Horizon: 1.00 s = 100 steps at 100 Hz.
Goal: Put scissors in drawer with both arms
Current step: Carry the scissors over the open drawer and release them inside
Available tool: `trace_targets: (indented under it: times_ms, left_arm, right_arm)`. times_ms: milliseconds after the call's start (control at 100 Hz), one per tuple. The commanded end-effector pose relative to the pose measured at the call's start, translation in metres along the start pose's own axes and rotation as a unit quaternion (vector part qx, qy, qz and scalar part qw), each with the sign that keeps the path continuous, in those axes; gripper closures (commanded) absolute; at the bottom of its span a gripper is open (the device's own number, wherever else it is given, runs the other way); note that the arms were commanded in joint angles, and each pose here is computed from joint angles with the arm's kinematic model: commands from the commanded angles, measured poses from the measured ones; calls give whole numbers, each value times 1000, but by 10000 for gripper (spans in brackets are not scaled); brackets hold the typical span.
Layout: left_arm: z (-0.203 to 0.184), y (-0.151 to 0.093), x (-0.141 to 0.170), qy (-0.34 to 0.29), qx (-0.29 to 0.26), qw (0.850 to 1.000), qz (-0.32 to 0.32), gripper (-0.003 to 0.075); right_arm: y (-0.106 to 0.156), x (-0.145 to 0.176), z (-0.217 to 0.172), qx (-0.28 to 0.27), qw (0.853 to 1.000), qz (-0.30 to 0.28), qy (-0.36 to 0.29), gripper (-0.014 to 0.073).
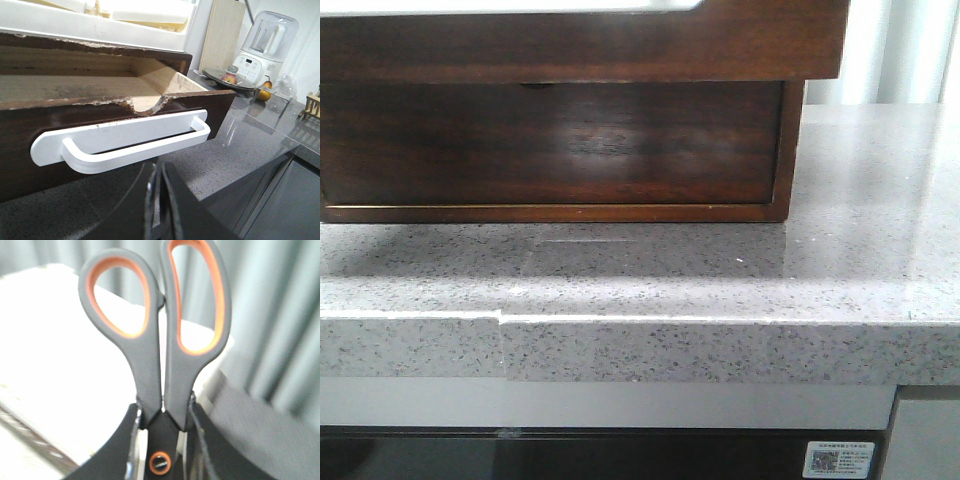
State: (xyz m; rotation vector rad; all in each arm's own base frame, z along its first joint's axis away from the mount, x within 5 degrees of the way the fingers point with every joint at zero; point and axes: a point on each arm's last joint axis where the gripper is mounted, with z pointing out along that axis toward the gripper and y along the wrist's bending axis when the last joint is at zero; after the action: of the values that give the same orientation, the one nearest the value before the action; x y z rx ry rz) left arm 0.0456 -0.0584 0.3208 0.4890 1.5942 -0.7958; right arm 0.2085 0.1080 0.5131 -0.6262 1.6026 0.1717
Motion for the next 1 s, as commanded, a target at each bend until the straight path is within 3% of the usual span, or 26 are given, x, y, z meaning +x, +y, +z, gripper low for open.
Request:
trace_targets:
  times_ms: [0, 240, 430, 770, 860, 990]
  left_arm:
    - [-2, -2, -14, -32, -1, 999, -11, 739]
    - [-2, -2, -14, -31, 0, 999, -11, 739]
    - [-2, -2, -14, -31, 0, 999, -11, 739]
    - [-2, -2, -14, -31, 0, 999, -11, 739]
    - [-2, -2, -14, -31, 0, 999, -11, 739]
    - [-2, -2, -14, -31, 0, 999, -11, 739]
  right_arm:
    - [14, -28, -6, -17, 994, -71, -78, 669]
    - [77, -17, 37, -129, 965, -224, -52, 669]
    - [113, -1, 67, -181, 950, -253, -26, 669]
    - [132, 35, 103, -216, 929, -292, 70, 660]
    - [133, 38, 105, -219, 927, -294, 78, 576]
    - [133, 39, 107, -216, 933, -278, 81, 270]
